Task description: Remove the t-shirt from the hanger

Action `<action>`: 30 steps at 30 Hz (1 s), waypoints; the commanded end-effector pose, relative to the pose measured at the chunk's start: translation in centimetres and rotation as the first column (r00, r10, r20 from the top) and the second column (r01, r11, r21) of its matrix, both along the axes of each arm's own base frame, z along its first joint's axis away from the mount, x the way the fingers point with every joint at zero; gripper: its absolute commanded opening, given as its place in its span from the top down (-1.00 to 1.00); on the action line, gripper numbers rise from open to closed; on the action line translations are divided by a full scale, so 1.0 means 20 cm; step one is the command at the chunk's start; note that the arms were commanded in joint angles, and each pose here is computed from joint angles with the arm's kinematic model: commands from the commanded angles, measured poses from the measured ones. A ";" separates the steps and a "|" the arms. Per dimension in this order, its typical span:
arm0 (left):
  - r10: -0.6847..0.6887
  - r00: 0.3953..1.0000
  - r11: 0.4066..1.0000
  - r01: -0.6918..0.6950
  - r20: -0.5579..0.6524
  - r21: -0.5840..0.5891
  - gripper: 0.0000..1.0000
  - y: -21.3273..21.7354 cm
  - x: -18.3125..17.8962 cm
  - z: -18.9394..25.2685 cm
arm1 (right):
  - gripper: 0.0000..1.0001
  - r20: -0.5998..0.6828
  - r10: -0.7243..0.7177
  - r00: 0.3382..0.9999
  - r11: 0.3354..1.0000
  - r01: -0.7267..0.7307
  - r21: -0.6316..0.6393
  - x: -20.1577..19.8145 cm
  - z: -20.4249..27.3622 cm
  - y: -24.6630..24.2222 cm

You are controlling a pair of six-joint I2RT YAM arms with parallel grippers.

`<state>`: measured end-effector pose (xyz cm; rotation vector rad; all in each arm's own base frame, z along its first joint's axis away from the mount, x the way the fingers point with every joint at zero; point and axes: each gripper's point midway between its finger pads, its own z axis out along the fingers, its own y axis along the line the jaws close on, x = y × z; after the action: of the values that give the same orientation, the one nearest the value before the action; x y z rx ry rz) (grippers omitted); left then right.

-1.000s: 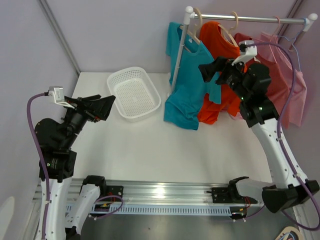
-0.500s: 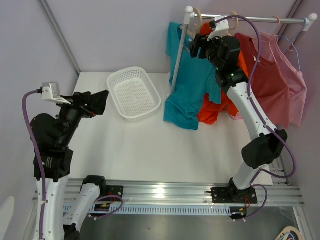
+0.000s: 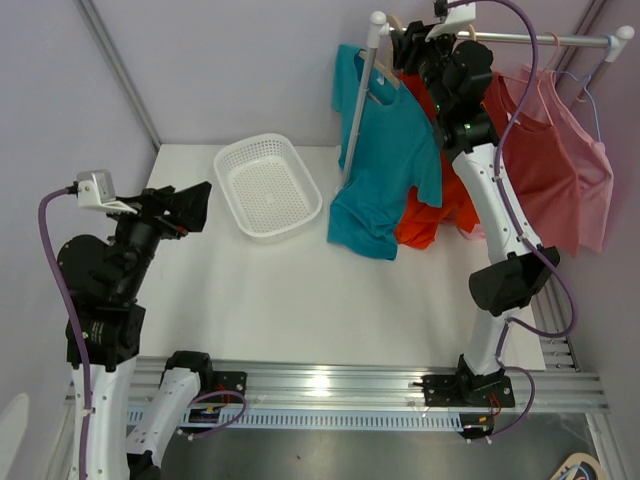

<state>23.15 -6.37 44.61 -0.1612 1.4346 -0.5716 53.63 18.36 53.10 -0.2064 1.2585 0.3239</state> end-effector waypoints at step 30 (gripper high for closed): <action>0.013 1.000 1.000 -0.013 -0.001 0.016 -0.99 0.01 0.00 -0.03 | 0.28 -0.034 -0.030 0.999 0.999 0.031 0.033 0.08 -0.09 -0.04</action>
<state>23.47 -6.23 43.83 -0.1669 1.4521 -0.5592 54.79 18.15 51.92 -0.1783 1.2715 0.3393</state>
